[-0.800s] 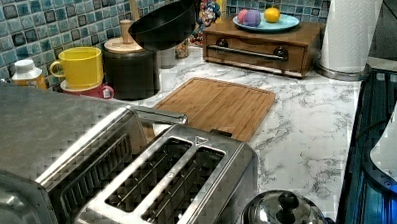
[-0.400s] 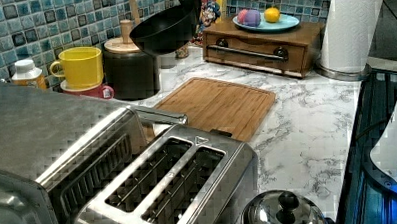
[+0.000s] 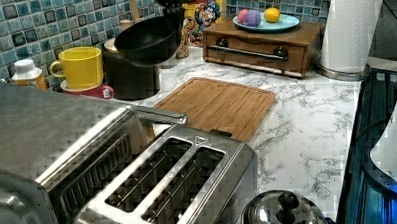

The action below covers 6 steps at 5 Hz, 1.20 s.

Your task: Put the bowl in the oven.

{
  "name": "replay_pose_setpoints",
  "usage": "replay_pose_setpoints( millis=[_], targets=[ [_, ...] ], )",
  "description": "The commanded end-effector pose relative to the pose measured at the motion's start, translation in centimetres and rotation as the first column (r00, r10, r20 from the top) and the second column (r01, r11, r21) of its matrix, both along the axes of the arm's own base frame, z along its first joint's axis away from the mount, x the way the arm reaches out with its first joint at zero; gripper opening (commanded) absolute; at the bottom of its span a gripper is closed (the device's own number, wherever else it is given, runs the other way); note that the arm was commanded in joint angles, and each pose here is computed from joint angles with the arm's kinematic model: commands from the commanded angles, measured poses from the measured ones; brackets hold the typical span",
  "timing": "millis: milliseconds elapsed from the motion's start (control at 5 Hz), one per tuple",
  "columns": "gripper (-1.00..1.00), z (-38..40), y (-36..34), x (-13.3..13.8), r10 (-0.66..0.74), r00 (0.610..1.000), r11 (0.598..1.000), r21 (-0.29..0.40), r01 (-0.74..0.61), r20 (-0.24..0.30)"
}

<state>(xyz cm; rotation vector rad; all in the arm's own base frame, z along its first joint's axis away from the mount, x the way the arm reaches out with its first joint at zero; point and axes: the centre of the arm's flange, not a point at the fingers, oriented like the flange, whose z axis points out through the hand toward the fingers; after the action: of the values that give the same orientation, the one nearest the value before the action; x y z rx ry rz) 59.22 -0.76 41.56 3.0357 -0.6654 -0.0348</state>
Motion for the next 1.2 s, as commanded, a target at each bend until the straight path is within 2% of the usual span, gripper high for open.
replay_pose_setpoints(
  millis=[200,400,600,800,1000,1200],
  targets=[
    [-1.0,4.9,14.8,2.2,0.393,0.882,0.917,-0.04,-0.397,0.259],
    [-1.0,3.8,17.5,3.2,0.403,0.875,0.912,-0.044,-0.407,0.268],
    [-1.0,4.5,20.2,2.6,0.389,0.882,0.92,-0.069,-0.385,0.266],
    [-1.0,3.6,21.9,3.5,0.363,0.895,0.931,-0.067,-0.358,0.26],
    [-1.0,2.4,23.3,4.1,0.379,0.884,0.92,-0.01,-0.392,0.273],
    [-1.0,0.5,25.0,4.7,0.394,0.885,0.904,0.07,-0.423,0.249]
  ],
)
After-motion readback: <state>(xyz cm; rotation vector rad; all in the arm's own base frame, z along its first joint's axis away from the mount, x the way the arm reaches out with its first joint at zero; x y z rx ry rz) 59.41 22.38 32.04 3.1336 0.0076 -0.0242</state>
